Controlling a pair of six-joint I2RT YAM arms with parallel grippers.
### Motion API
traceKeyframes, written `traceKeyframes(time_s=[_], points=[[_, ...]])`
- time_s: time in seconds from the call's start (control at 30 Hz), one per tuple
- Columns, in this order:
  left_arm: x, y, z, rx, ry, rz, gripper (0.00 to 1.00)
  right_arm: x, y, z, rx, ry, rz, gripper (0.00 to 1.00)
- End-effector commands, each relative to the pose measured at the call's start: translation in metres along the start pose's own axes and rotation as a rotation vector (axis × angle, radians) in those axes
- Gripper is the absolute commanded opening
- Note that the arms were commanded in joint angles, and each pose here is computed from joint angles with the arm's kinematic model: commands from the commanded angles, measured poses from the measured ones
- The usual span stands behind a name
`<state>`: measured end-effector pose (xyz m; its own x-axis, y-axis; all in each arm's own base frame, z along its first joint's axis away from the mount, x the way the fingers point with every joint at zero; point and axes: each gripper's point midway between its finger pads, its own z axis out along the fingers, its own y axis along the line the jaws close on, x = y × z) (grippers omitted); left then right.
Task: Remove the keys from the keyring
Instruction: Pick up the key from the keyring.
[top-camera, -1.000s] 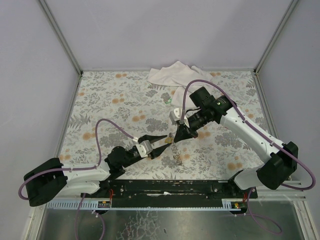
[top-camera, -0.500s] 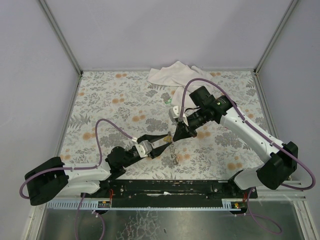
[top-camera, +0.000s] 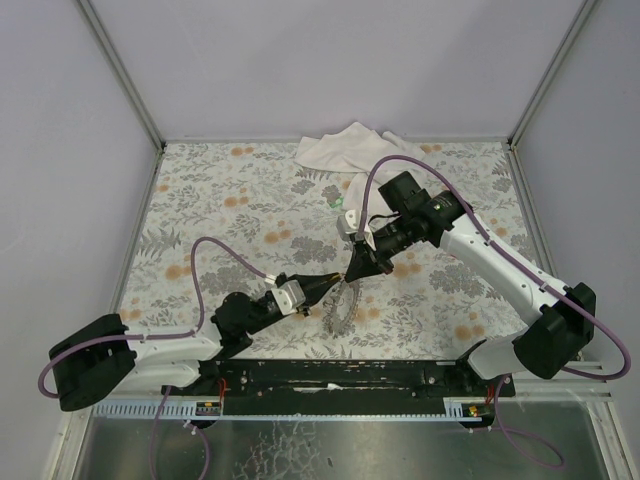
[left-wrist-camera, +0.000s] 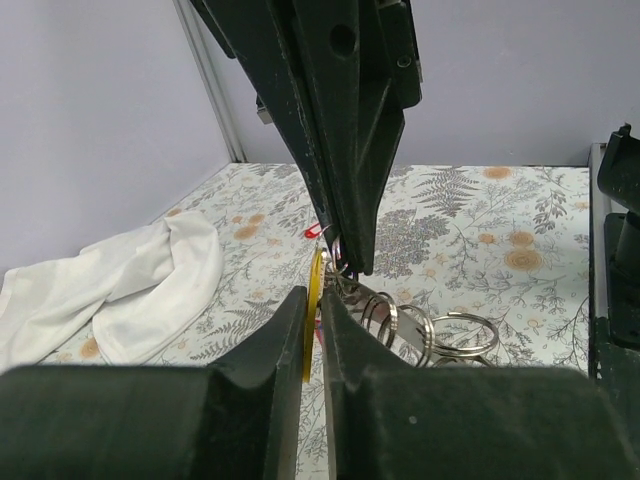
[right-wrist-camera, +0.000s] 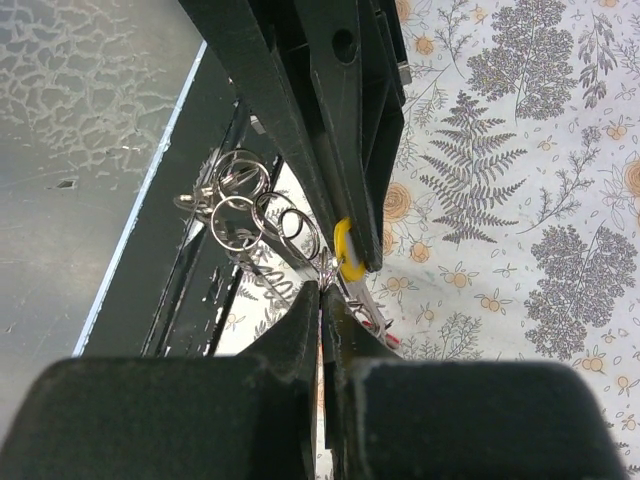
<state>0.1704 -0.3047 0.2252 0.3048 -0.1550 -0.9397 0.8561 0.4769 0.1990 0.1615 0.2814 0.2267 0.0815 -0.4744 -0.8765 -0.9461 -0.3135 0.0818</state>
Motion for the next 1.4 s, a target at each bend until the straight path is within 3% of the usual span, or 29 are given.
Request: traceKeyframes(time_s=[0.0, 0.1, 0.53, 0.67, 0.77, 0.93, 1.0, 1.17, 1.37], points=[[-0.024, 0.008, 0.006, -0.026, -0.065, 0.04, 0.05, -0.013, 0.004, 0.002, -0.023, -0.051, -0.003, 0.0], [-0.025, 0.009, 0.005, -0.028, -0.061, 0.047, 0.0, -0.013, 0.003, 0.002, -0.019, -0.053, 0.005, 0.0], [-0.017, 0.01, 0.005, -0.013, 0.008, 0.11, 0.0, -0.003, -0.007, 0.0, 0.026, -0.021, 0.051, 0.0], [-0.014, 0.006, 0.007, 0.01, 0.033, 0.111, 0.05, -0.002, -0.007, 0.001, 0.017, -0.018, 0.051, 0.0], [-0.012, 0.006, 0.008, 0.013, 0.039, 0.104, 0.16, -0.003, -0.005, 0.001, 0.007, -0.022, 0.048, 0.0], [-0.014, 0.004, 0.01, 0.017, 0.026, 0.094, 0.18, -0.001, -0.004, 0.002, 0.0, -0.019, 0.044, 0.0], [-0.014, 0.004, 0.01, 0.02, 0.025, 0.095, 0.17, 0.0, -0.004, 0.001, 0.002, -0.016, 0.042, 0.0], [-0.012, 0.003, 0.009, 0.028, 0.036, 0.1, 0.01, 0.0, -0.003, 0.0, 0.008, -0.012, 0.031, 0.0], [-0.012, 0.004, 0.004, 0.026, 0.045, 0.111, 0.0, 0.004, -0.005, 0.0, 0.023, 0.006, 0.025, 0.0]])
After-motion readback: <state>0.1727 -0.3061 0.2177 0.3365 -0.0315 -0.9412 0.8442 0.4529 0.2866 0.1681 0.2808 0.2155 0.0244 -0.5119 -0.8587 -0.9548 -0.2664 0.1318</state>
